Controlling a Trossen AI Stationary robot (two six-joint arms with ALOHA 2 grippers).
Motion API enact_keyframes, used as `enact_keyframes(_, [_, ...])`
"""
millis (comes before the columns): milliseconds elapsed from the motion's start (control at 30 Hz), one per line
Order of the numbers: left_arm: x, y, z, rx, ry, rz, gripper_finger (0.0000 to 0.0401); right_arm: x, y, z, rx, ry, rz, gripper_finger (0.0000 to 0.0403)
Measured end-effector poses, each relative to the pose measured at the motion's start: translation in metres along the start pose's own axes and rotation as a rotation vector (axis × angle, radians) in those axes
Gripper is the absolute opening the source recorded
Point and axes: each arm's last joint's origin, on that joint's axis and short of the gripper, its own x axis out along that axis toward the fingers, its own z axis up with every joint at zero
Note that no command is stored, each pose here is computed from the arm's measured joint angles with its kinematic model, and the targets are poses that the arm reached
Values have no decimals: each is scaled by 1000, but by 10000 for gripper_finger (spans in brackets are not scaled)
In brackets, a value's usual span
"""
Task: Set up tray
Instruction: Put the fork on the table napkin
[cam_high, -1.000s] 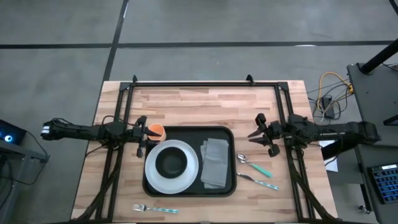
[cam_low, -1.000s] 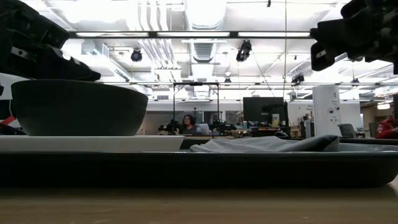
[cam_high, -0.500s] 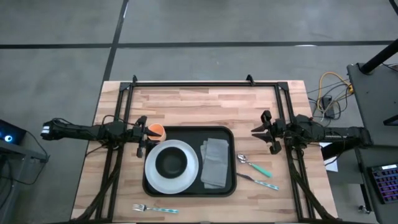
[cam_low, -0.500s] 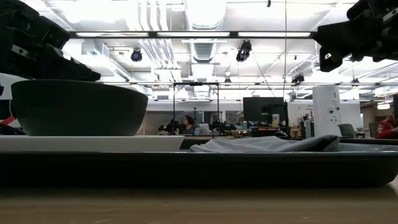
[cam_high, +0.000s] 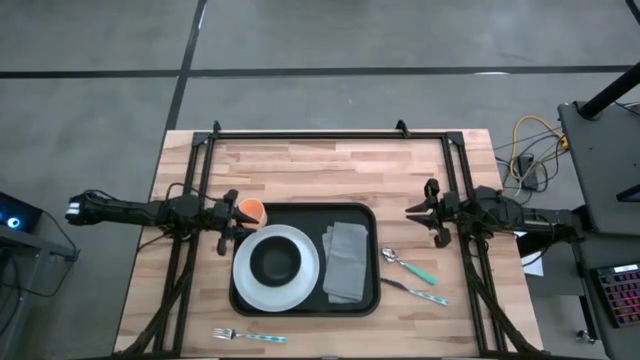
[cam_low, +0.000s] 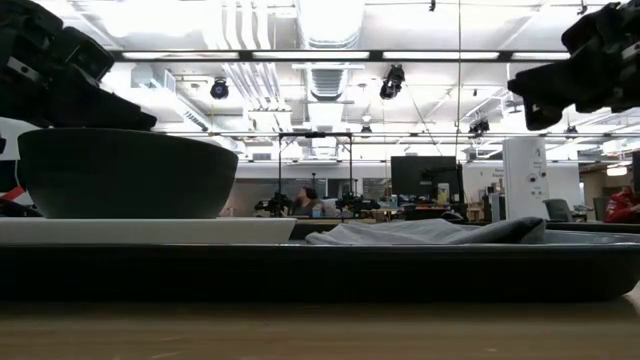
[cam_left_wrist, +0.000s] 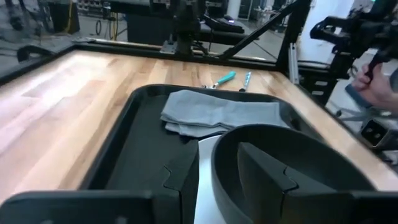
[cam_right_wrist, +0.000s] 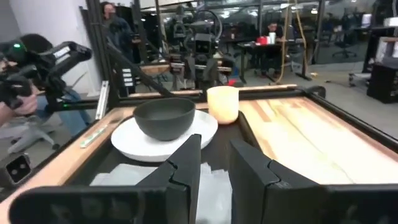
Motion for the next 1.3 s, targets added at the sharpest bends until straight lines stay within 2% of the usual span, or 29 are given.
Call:
enact_keyframes(300, [2, -2, 0, -30, 9, -64, 93, 4, -2, -6, -42, 68, -32, 68])
enact_keyframes(433, [3, -3, 4, -29, -23, -83, 93, 6, -2, -8, -37, 95, -34, 68])
enact_keyframes(700, [6, -7, 16, -17, -113, -188, 93, 7, -3, -10, -33, 119, -36, 68])
enact_keyframes(767, [6, -9, 20, -10, -134, -227, 93, 7, -3, -10, -33, 121, -36, 68])
enact_keyframes(933, [6, -17, 28, 48, -185, -428, 93, 7, -3, -10, -33, 121, -36, 68])
enact_keyframes(1100, [5, -24, 40, 62, -292, -492, 93, 7, -3, -10, -33, 121, -36, 68])
enact_keyframes(1300, [5, -38, 59, -4, -349, -597, 93, 7, -3, -10, -33, 121, -36, 68])
